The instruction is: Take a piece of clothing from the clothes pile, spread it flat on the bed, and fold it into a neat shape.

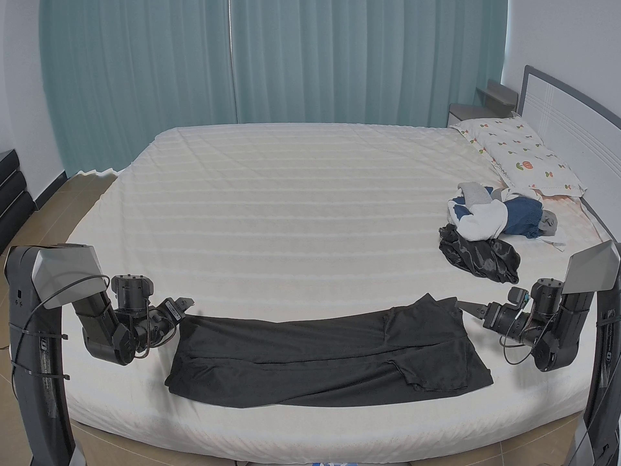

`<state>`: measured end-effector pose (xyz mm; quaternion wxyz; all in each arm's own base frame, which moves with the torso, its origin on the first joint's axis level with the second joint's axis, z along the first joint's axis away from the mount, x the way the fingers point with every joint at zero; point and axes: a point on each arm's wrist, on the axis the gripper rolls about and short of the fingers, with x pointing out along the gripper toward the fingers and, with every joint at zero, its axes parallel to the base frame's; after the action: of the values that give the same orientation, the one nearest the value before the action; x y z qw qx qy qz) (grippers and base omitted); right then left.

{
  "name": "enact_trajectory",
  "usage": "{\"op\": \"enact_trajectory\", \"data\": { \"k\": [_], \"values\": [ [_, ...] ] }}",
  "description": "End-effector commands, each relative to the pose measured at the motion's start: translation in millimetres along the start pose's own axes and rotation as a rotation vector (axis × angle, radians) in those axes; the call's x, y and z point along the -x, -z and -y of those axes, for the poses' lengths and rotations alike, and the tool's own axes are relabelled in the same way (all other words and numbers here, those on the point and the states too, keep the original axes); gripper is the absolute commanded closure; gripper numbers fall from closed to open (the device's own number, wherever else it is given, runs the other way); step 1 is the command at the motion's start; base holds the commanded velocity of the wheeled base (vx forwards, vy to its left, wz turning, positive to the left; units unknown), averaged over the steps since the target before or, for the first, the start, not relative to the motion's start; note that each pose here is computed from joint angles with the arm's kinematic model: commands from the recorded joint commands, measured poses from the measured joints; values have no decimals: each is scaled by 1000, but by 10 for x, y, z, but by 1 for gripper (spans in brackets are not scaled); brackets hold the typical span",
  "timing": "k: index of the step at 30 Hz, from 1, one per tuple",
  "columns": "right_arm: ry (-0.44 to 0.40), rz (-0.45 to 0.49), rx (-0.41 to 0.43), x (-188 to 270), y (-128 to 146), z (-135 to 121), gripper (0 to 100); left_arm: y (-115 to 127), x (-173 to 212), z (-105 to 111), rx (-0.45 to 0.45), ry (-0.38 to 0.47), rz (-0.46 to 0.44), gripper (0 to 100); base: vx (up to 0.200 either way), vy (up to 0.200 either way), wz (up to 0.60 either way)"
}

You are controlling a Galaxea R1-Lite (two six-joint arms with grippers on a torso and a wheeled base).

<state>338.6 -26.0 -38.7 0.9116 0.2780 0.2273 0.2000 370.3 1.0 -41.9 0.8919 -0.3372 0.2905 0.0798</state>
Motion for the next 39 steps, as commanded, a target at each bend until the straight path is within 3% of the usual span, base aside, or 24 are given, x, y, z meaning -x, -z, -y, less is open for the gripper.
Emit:
{"op": "enact_trajectory", "data": {
  "k": [1, 7, 14, 24, 25, 39],
  "values": [
    [-45, 35, 39, -9, -148, -188, 0, -5, -2, -10, 3, -1, 1, 0, 0, 0, 0],
    [-94, -2, 56, -279, -24, -238, 0, -10, 3, -13, 6, -2, 2, 0, 0, 0, 0],
    [-54, -53, 18, -617, 128, 43, 0, -6, -2, -10, 5, -2, 2, 0, 0, 0, 0],
    [-30, -65, 8, -640, 199, 85, 0, -3, 0, -13, 5, -3, 1, 0, 0, 0, 0],
    [-27, -64, 7, -632, 198, 88, 100, -3, 0, -13, 5, -3, 1, 0, 0, 0, 0],
    [15, -68, -20, -443, 220, 132, 100, 0, 2, -15, 5, -4, -1, 0, 0, 0, 0]
  ]
}}
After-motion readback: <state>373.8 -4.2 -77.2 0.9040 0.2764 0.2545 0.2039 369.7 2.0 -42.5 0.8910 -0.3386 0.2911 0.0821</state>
